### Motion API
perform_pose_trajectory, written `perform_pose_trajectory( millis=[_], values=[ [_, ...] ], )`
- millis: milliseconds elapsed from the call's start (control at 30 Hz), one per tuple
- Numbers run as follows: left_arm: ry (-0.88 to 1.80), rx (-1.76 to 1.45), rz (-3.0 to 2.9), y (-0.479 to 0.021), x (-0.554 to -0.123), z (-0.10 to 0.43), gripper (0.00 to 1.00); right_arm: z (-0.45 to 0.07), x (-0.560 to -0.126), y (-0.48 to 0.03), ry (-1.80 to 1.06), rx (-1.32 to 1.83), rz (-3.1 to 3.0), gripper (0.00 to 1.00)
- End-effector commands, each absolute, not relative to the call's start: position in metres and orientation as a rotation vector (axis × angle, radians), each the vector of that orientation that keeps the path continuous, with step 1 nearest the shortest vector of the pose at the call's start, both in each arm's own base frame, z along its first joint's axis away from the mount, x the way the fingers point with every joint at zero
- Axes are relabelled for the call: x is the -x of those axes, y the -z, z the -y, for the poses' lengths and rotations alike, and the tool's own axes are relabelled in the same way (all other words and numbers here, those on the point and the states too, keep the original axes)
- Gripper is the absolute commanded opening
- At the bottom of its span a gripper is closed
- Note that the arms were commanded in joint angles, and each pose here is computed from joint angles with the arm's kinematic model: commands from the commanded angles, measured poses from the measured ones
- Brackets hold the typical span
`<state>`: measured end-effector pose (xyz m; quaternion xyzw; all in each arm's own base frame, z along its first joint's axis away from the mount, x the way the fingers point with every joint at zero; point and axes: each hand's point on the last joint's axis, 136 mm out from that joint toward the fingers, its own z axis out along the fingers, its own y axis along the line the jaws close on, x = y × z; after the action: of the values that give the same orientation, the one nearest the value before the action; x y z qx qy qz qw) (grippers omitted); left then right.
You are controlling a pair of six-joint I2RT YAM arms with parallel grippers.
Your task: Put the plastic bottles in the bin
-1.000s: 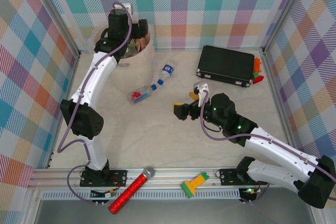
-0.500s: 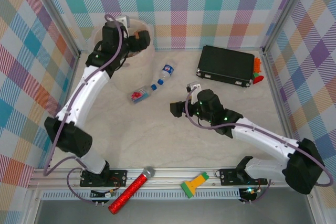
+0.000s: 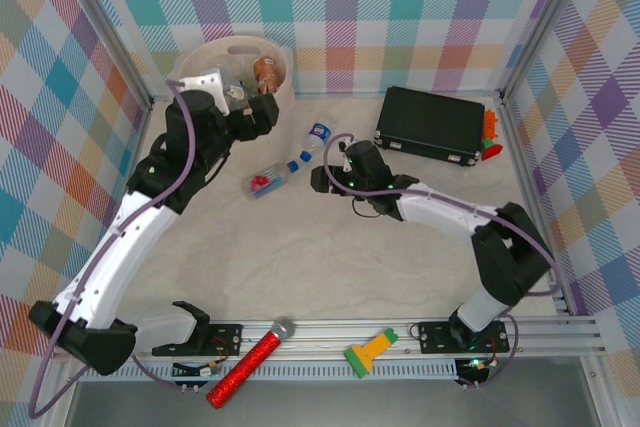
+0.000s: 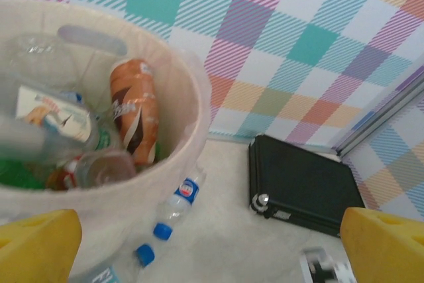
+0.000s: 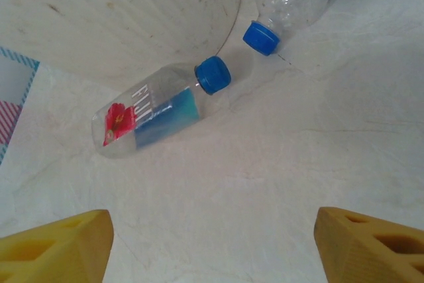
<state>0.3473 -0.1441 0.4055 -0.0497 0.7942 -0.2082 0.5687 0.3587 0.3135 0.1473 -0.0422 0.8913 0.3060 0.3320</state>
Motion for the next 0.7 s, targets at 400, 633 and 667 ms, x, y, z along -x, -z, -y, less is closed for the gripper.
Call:
perform_pose_trajectory(
  millis=[400,633,667],
  values=[
    [0.514,0.252,-1.912,-0.358,-0.268,0.103,1.0,-0.338,-0.44,-0.098,-0.839,-0.206,-2.356,0.63],
    [0.508,0.256,-1.913,-0.356,-0.254,0.094,1.0,-0.353,-0.466,-0.076,-0.848,-0.269,-2.349,0.61],
    [0.512,0.255,-1.907,-0.357,-0.252,0.093,1.0,-0.354,-0.469,-0.074,-0.848,-0.282,-2.343,0.61]
  ],
)
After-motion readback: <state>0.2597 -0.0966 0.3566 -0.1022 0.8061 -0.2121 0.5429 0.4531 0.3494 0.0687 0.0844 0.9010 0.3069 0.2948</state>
